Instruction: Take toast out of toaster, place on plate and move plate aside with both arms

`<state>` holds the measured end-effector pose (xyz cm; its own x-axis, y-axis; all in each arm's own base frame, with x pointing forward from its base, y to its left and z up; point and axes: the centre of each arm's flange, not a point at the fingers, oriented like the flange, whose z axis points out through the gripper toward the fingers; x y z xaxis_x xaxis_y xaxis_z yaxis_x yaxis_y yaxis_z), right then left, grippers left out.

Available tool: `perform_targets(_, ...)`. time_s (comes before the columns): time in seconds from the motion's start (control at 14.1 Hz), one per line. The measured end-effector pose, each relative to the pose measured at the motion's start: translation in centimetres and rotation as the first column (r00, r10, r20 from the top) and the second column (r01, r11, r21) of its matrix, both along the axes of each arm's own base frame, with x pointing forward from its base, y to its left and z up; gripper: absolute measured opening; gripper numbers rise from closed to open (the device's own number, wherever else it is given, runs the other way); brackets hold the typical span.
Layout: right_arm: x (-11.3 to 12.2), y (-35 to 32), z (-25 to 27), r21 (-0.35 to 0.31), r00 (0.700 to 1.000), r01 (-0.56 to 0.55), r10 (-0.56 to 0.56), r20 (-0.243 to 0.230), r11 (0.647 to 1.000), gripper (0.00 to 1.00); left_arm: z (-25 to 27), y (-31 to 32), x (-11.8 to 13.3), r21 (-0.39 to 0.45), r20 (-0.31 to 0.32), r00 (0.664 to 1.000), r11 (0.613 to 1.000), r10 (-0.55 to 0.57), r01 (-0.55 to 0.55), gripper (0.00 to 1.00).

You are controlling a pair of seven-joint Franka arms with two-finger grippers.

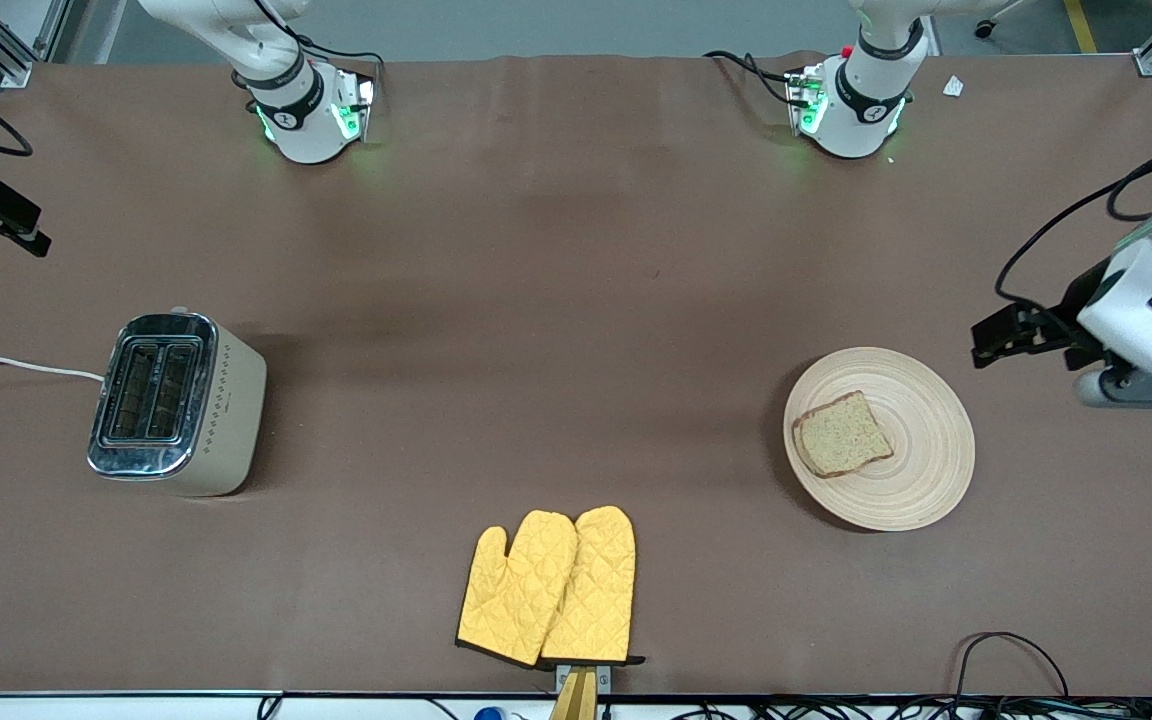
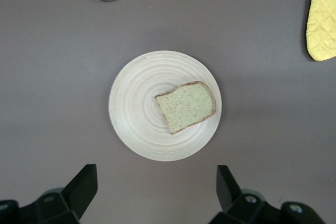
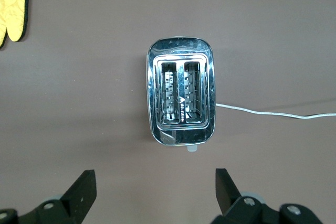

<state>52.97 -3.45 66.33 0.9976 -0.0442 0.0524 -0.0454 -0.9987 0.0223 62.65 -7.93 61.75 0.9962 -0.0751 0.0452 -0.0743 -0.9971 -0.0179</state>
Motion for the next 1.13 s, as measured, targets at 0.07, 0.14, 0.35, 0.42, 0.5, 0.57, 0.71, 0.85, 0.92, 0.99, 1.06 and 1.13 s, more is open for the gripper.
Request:
perform_targets(0.07, 0.0, 0.0, 0.0, 0.0, 1.0, 0.0, 0.0, 0.0, 1.0, 1.0, 1.1, 0.5, -0.8, 0.008, 0.002, 1.0, 1.0, -0.003, 0.003, 1.0)
perform_targets(0.14, 0.0, 0.0, 0.0, 0.0, 1.0, 0.0, 0.0, 0.0, 1.0, 1.0, 2.1, 0.7, -1.8, 0.014, -0.005, 1.0, 1.0, -0.002, 0.002, 1.0)
perform_targets(0.35, 0.0, 0.0, 0.0, 0.0, 1.0, 0.0, 0.0, 0.0, 1.0, 1.0, 4.5, 1.1, -4.8, 0.025, -0.017, 1.0, 1.0, 0.004, -0.003, 1.0)
perform_targets(0.42, 0.0, 0.0, 0.0, -0.001, 1.0, 0.0, 0.0, 0.0, 1.0, 1.0, 4.8, 1.2, -5.8, 0.029, -0.023, 1.0, 1.0, 0.004, -0.003, 1.0)
perform_targets(0.5, 0.0, 0.0, 0.0, -0.001, 1.0, 0.0, 0.0, 0.0, 1.0, 1.0, 4.8, 1.2, -6.8, 0.034, -0.034, 0.999, 0.999, 0.004, -0.003, 1.0)
perform_targets(0.57, 0.0, 0.0, 0.0, -0.001, 1.0, 0.0, 0.0, 0.0, 1.0, 1.0, 4.5, 1.2, -8.0, 0.04, -0.049, 0.999, 0.999, 0.005, -0.003, 1.0)
perform_targets(0.71, 0.0, 0.0, 0.0, -0.001, 1.0, 0.0, 0.0, 0.0, 1.0, 1.0, 3.9, 1.3, -9.9, 0.049, -0.072, 0.997, 0.999, 0.005, -0.002, 1.0)
perform_targets(0.85, 0.0, 0.0, 0.0, -0.001, 1.0, 0.0, 0.0, 0.0, 1.0, 1.0, 3.6, 1.3, -11.4, 0.054, -0.085, 0.996, 0.999, 0.006, -0.001, 1.0)
perform_targets(0.92, 0.0, 0.0, 0.0, -0.001, 1.0, 0.0, 0.0, 0.0, 1.0, 1.0, 3.5, 1.3, -11.9, 0.05, -0.088, 0.996, 0.999, 0.006, -0.001, 1.0)
perform_targets(0.99, 0.0, 0.0, 0.0, -0.001, 1.0, 0.0, 0.0, 0.0, 1.0, 1.0, 3.6, 1.2, -12.3, 0.042, -0.09, 0.996, 0.999, 0.005, -0.001, 1.0)
perform_targets(1.06, 0.0, 0.0, 0.0, -0.001, 1.0, 0.0, 0.0, 0.0, 1.0, 1.0, 3.7, 1.2, -12.5, 0.038, -0.088, 0.996, 0.999, 0.004, -0.001, 1.0)
perform_targets(1.13, 0.0, 0.0, 0.0, -0.001, 1.0, 0.0, 0.0, 0.0, 1.0, 1.0, 3.7, 1.1, -12.5, 0.037, -0.087, 0.996, 0.999, 0.003, 0.0, 1.0)
